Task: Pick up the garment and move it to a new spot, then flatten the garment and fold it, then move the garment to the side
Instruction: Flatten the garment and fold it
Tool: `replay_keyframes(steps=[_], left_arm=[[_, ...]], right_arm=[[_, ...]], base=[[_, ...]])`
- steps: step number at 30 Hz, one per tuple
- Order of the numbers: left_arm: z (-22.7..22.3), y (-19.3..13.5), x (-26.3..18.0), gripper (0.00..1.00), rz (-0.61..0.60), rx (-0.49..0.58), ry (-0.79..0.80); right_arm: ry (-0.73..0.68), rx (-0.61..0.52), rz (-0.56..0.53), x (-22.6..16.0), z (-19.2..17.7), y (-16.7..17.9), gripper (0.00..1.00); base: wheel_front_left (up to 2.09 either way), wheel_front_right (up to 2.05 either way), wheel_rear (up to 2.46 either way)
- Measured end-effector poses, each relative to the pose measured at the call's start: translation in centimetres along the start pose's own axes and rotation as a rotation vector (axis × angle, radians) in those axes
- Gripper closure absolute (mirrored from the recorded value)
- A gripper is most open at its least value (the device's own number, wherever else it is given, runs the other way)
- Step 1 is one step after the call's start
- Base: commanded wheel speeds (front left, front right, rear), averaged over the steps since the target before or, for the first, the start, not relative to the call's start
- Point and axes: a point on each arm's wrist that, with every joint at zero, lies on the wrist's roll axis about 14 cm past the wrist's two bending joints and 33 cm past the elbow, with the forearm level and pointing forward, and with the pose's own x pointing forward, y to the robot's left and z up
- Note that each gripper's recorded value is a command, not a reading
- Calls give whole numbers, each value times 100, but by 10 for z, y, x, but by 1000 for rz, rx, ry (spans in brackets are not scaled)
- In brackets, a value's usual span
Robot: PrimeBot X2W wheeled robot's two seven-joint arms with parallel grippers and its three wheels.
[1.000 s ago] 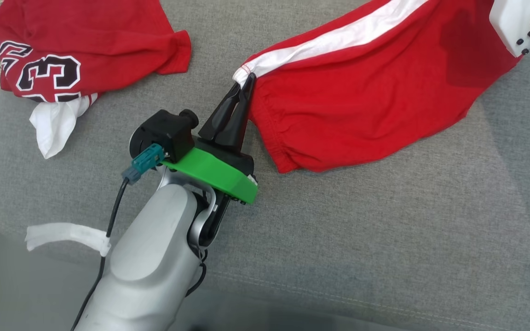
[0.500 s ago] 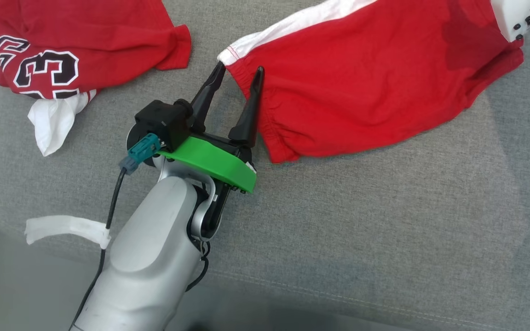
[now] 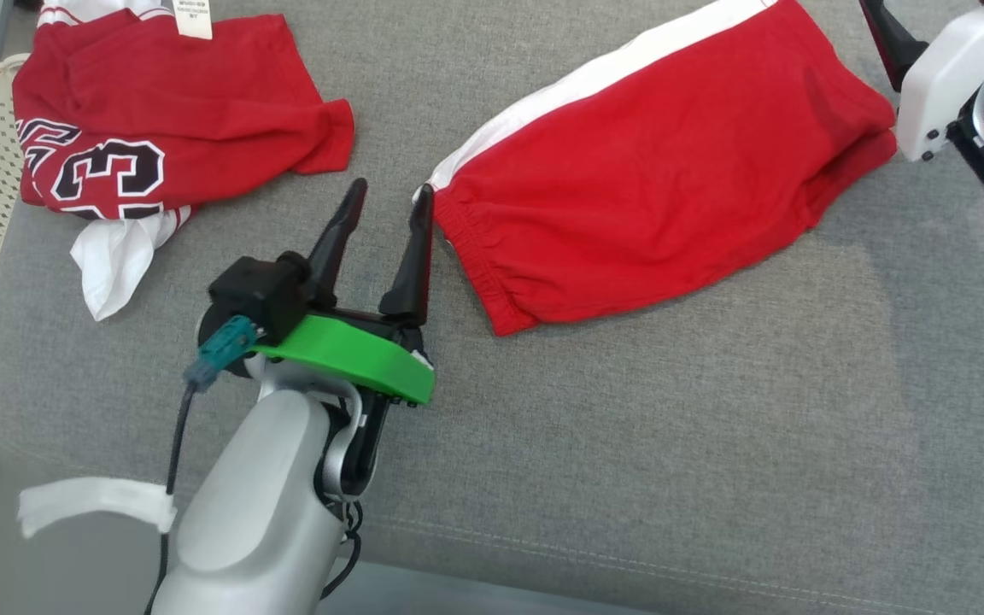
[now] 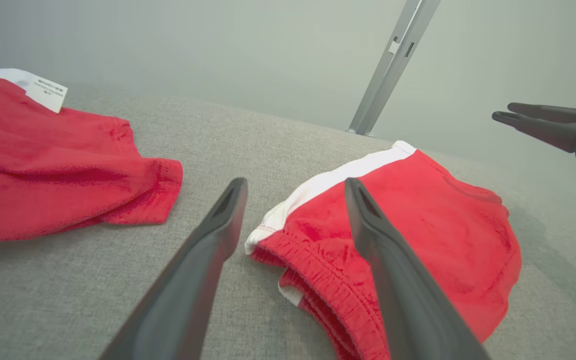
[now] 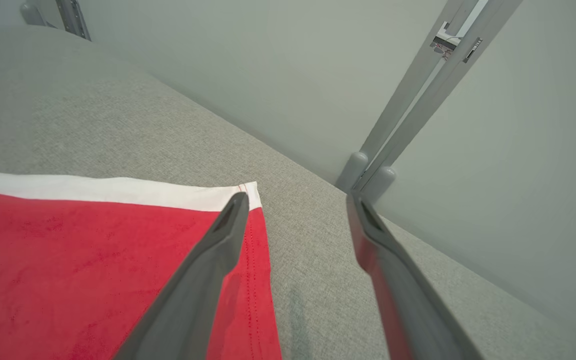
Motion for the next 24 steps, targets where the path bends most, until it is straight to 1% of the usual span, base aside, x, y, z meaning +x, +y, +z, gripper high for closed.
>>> replay_keyframes(steps=[3,4,6,9,12,17,19,24], left_arm=[[33,4,-10,0,32,-23,-111],[33,4,-10,0,32,-23,-111],[41,7,-22,0,52,-21,-145],[49,12,-39,0,83,-26,-178],[45,14,-55,0,106,-46,-174],[40,22,-77,0,152,-79,-169],[36,28,-90,0,176,-63,-158],[31,37,-104,0,211,-33,-143]], right_arm=[[-56,122,-41,-10,5,1,0],[-56,122,-41,-10,5,1,0],[-80,189,-72,-17,6,0,0],[-77,229,-111,-29,-2,-2,0],[-68,267,-146,-39,-9,-3,0],[-41,328,-222,-51,-24,-15,0],[-18,361,-242,-52,-36,-13,0],[47,388,-258,-50,-63,-6,0]], base=[[0,0,0],[0,0,0],[0,0,0],[0,0,0],[0,0,0],[0,0,0],[0,0,0],[0,0,0]])
